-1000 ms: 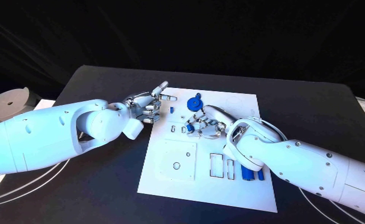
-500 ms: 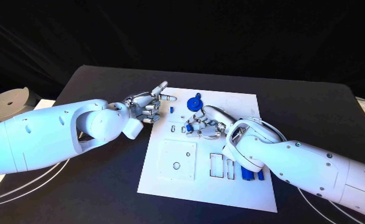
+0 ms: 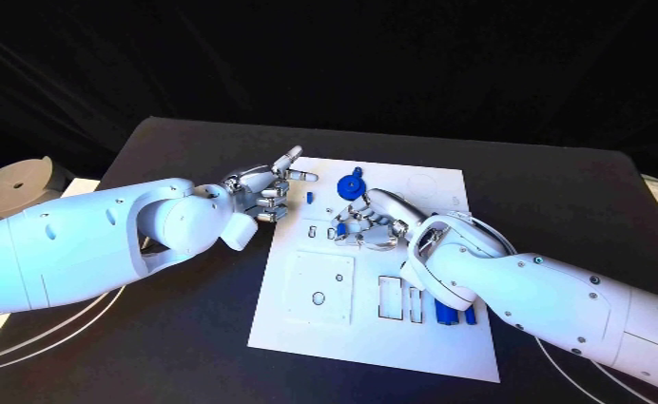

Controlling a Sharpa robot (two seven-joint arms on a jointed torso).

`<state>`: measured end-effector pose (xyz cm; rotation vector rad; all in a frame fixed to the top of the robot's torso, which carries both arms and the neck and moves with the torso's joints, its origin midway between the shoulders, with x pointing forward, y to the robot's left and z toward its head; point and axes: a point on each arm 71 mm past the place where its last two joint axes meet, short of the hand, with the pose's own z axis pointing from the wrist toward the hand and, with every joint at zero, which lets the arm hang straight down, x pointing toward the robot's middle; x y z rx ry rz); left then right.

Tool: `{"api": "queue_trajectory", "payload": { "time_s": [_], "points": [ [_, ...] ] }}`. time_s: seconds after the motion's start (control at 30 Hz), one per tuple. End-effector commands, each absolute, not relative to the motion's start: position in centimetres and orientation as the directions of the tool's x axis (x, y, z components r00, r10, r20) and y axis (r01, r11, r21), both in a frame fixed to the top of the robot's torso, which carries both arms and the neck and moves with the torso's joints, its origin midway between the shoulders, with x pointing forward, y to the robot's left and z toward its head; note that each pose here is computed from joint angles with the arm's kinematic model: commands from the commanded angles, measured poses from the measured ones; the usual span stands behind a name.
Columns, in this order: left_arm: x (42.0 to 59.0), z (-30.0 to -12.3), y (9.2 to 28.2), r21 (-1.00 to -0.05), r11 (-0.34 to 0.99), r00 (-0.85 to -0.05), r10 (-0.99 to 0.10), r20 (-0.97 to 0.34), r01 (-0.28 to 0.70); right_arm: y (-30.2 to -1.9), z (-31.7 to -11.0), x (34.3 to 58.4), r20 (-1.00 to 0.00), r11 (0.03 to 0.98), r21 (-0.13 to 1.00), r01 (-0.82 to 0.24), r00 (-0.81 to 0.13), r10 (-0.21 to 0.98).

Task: Assemble the parts on the task board

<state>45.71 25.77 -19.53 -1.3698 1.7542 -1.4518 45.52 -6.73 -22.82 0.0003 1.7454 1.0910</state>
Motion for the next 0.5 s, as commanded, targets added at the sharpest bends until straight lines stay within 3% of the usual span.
{"api": "queue_trajectory", "payload": {
  "time_s": [0.03, 0.5],
  "points": [
    [45.69, -19.46, 25.63, -0.921, -0.063, -0.397, -0.889, 0.226, -0.384, -6.65, -22.80, 45.42, -0.748, 0.579, 0.662, -0.475, -0.470, 0.469],
    [45.66, -19.44, 25.56, -0.921, -0.063, -0.399, -0.889, 0.227, -0.384, -6.81, -23.07, 45.57, -0.758, 0.603, 0.648, -0.466, -0.474, 0.448]
  ]
}}
